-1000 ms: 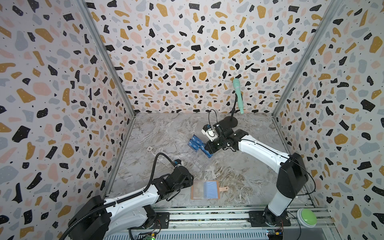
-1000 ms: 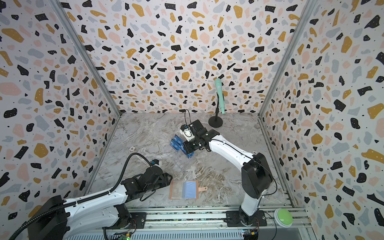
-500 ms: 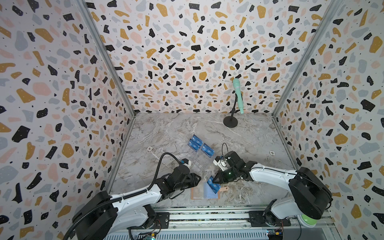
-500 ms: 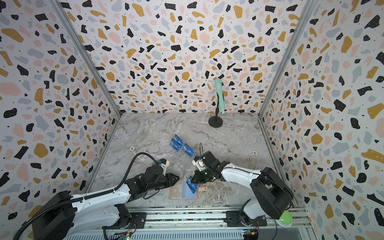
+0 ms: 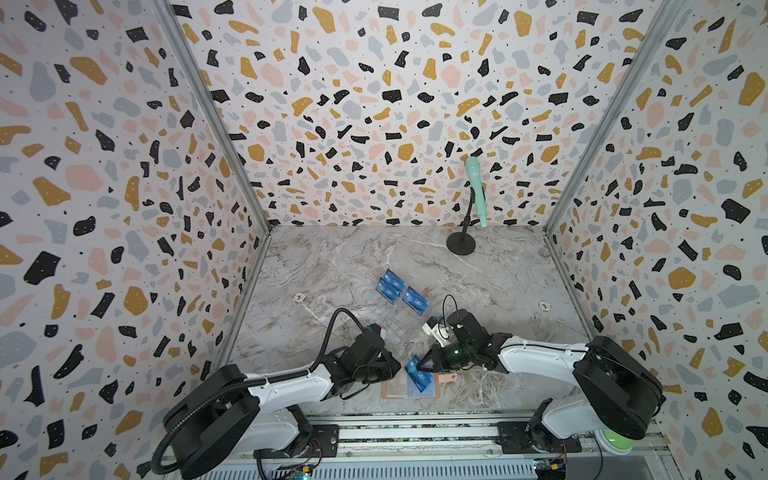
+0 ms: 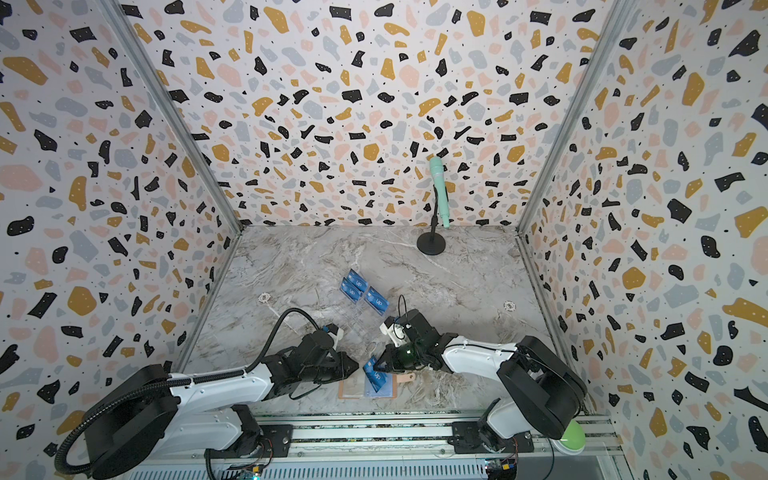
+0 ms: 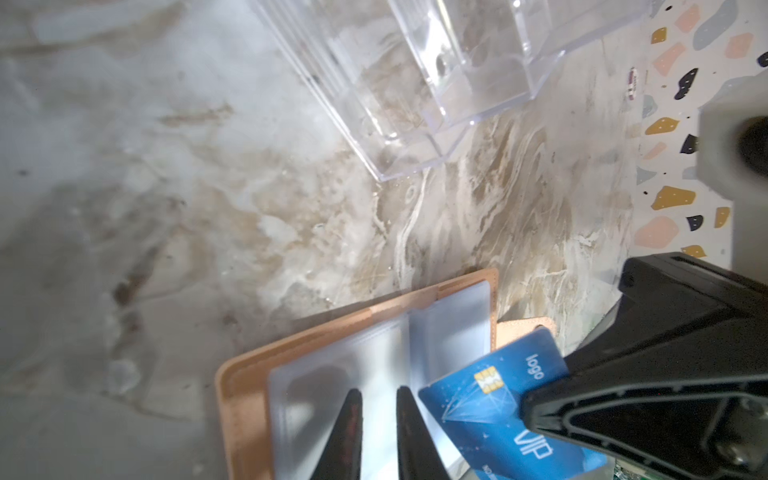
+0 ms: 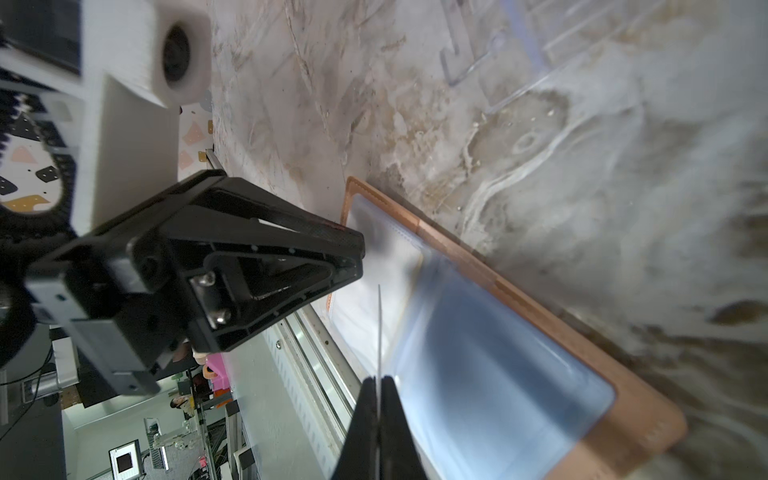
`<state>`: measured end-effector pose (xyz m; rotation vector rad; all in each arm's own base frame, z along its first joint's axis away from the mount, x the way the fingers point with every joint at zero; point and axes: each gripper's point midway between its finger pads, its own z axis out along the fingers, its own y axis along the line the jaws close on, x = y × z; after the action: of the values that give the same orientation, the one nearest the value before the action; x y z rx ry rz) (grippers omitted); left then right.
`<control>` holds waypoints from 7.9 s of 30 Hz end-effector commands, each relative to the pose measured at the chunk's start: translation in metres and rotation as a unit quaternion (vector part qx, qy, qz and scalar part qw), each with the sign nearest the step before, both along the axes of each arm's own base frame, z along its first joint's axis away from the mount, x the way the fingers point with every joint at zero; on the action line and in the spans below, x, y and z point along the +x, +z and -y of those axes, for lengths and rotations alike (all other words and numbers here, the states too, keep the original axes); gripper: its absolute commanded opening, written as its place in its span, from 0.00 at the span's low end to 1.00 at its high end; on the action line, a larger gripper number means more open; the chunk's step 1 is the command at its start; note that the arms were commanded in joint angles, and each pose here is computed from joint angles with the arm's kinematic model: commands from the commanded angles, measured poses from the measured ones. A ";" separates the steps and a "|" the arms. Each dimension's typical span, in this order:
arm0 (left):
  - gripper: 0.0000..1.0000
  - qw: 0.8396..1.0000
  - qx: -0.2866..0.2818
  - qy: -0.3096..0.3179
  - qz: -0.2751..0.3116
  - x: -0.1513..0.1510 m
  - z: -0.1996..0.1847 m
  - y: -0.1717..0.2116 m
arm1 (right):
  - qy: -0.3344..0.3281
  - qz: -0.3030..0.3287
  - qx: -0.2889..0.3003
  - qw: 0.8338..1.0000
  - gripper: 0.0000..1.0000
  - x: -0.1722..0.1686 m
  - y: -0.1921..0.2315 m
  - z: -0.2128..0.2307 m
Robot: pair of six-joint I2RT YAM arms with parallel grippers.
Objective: Put the credit cards into the card holder
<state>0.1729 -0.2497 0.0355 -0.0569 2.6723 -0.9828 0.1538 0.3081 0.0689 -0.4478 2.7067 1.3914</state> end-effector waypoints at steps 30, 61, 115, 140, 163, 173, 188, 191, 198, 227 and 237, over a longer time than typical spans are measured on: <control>0.20 0.999 0.048 0.001 -0.003 -0.007 -0.020 -0.017 | -0.007 -0.018 -0.007 1.000 0.00 -0.006 -0.018 -0.003; 0.20 0.999 0.041 0.004 0.000 -0.005 -0.018 -0.013 | -0.017 -0.043 -0.007 0.999 0.00 -0.026 -0.030 0.003; 0.00 0.991 0.121 -0.050 0.015 -0.049 -0.034 -0.024 | -0.077 -0.040 0.036 0.996 0.00 -0.004 -0.041 -0.016; 0.00 0.991 0.119 -0.050 0.018 -0.055 -0.037 -0.025 | -0.116 -0.062 0.085 0.988 0.00 -0.001 -0.040 -0.023; 0.00 0.992 0.113 -0.054 0.022 -0.057 -0.037 -0.024 | -0.122 -0.029 0.102 0.987 0.00 0.008 -0.041 -0.033; 0.00 0.992 0.111 -0.052 0.024 -0.056 -0.037 -0.023 | -0.109 -0.036 0.110 0.987 0.00 0.006 -0.040 -0.042; 0.09 0.999 0.039 -0.007 0.038 -0.038 -0.016 0.015 | -0.074 0.016 -0.004 0.997 0.30 0.000 -0.043 -0.033; 0.16 0.998 0.036 0.016 0.041 -0.026 -0.021 0.025 | -0.066 0.031 -0.039 0.997 0.35 -0.002 -0.043 -0.027; 0.39 0.995 0.071 0.066 0.028 -0.014 -0.049 0.018 | -0.048 0.060 -0.094 0.993 0.51 -0.005 -0.040 -0.012; 0.50 0.999 0.001 0.044 0.020 -0.017 -0.027 0.007 | 0.022 0.042 -0.050 0.998 0.50 -0.029 -0.022 -0.059; 0.47 0.998 -0.024 0.042 0.029 -0.013 -0.018 0.019 | 0.034 0.043 -0.036 0.998 0.49 -0.031 -0.016 -0.074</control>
<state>0.1562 -0.2153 0.0366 -0.1767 2.6290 -0.8890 0.1255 0.3681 0.0427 -0.5625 2.7344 1.2059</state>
